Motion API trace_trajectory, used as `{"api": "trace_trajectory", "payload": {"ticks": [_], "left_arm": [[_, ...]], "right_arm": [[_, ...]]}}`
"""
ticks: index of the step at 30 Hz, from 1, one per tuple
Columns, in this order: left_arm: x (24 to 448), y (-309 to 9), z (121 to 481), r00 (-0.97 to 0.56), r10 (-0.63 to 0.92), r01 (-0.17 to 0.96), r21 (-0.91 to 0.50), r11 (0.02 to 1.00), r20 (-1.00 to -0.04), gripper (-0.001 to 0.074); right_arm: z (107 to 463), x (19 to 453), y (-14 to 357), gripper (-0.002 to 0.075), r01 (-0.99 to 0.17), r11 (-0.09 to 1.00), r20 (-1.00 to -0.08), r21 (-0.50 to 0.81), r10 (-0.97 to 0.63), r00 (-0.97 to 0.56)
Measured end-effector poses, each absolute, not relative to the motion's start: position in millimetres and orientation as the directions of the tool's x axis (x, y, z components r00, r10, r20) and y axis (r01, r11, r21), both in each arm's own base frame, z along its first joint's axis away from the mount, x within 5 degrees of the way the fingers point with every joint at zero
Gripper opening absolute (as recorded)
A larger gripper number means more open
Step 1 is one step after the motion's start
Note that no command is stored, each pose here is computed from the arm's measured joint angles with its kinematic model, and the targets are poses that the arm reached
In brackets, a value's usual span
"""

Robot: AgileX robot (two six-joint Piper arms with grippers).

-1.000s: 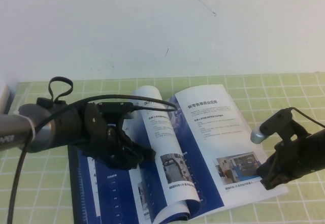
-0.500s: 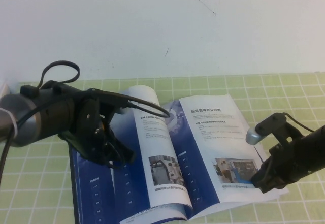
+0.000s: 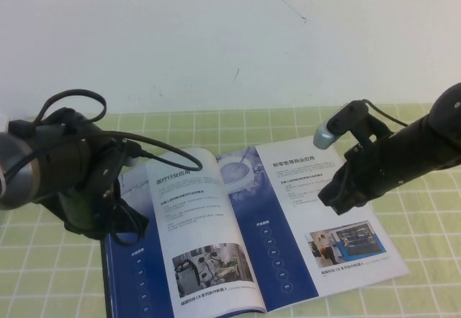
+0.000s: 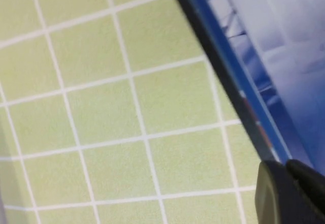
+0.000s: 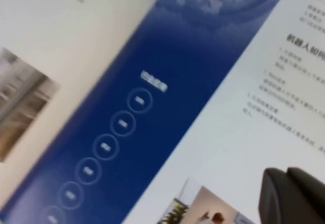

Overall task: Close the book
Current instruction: 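Close the open booklet and leave it lying on the table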

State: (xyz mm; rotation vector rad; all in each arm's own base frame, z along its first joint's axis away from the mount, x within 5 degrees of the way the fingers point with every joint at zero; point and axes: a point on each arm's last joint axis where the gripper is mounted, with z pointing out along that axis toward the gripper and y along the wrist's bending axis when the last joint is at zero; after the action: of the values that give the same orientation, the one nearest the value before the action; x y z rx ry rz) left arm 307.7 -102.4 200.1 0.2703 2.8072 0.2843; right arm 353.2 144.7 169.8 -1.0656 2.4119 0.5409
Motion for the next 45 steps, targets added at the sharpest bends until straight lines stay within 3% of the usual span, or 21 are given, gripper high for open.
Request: {"api": "trace_trajectory", "payload": {"ticks": [8, 20, 32, 39, 45], "left_arm": [[315, -73, 172, -0.966, 0.087, 0.042, 0.186, 0.982, -0.242, -0.0004], [320, -81, 147, -0.971, 0.135, 0.107, 0.146, 0.983, -0.196, -0.0004], [324, -88, 147, -0.969, 0.192, 0.179, 0.094, 0.979, -0.157, -0.0004], [329, -102, 148, -0.967, 0.155, 0.164, -0.028, 0.986, -0.203, -0.0003], [327, -124, 145, -0.95, 0.233, 0.246, -0.039, 0.969, -0.21, -0.0003]], "right_arm": [[122, 360, 142, -0.0003, -0.765, 0.618, -0.422, 0.183, -0.653, -0.629], [121, 362, 142, -0.0003, -0.73, 0.656, -0.387, 0.193, -0.633, -0.671], [121, 362, 142, -0.0003, -0.719, 0.665, -0.382, 0.202, -0.622, -0.683], [121, 362, 142, -0.0003, -0.707, 0.676, -0.377, 0.208, -0.612, -0.695], [121, 362, 142, -0.0003, -0.701, 0.68, -0.374, 0.213, -0.606, -0.702]]}}
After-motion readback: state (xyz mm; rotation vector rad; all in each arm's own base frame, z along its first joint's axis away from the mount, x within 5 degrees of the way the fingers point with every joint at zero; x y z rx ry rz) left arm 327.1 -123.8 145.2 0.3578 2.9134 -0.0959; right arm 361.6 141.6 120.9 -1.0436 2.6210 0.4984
